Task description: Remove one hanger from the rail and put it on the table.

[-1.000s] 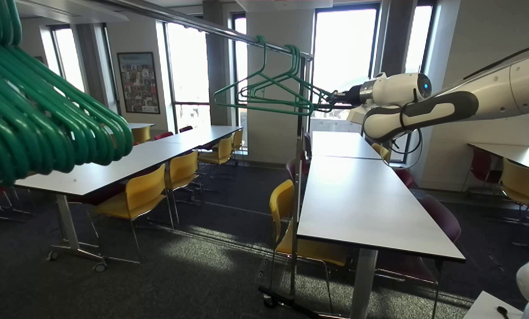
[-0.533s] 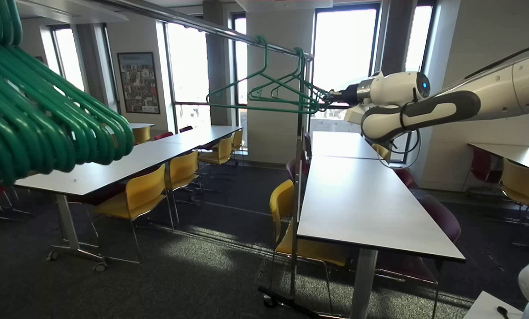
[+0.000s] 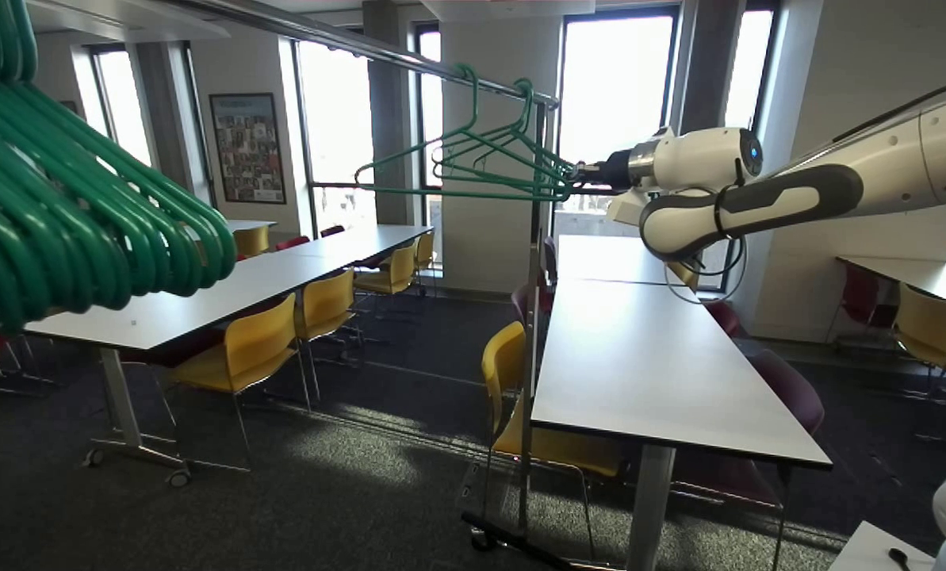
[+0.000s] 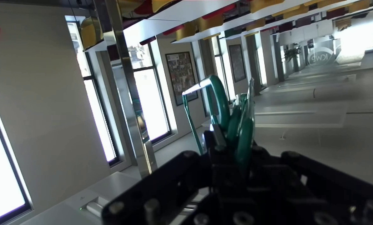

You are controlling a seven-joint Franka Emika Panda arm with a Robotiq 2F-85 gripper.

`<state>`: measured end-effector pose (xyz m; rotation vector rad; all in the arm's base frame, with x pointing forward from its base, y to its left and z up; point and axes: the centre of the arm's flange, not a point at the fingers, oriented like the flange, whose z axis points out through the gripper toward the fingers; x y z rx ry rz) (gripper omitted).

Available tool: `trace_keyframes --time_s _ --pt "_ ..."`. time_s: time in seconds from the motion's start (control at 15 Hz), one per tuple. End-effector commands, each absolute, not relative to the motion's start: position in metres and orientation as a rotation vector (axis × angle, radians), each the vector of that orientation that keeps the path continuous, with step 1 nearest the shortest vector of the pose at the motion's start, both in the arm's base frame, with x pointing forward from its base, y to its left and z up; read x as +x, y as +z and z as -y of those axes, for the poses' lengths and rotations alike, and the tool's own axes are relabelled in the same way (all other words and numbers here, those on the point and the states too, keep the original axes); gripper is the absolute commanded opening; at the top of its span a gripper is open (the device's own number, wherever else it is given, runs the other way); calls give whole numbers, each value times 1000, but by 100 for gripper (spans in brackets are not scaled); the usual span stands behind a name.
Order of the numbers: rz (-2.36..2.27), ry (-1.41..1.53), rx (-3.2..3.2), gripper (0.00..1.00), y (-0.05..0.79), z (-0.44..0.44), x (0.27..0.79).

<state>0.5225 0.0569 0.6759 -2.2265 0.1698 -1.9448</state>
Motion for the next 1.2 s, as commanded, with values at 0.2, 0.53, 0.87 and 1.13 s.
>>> trace_keyframes --time_s 0.2,0.53,0.87,1.13 --pt "-1 -1931 -2250 37 688 -98 515" --pt "-13 -1978 -2202 74 703 -100 506" --pt "-27 -2014 -2176 100 712 -97 496" --pt "-59 -2007 -2183 100 712 -90 492"
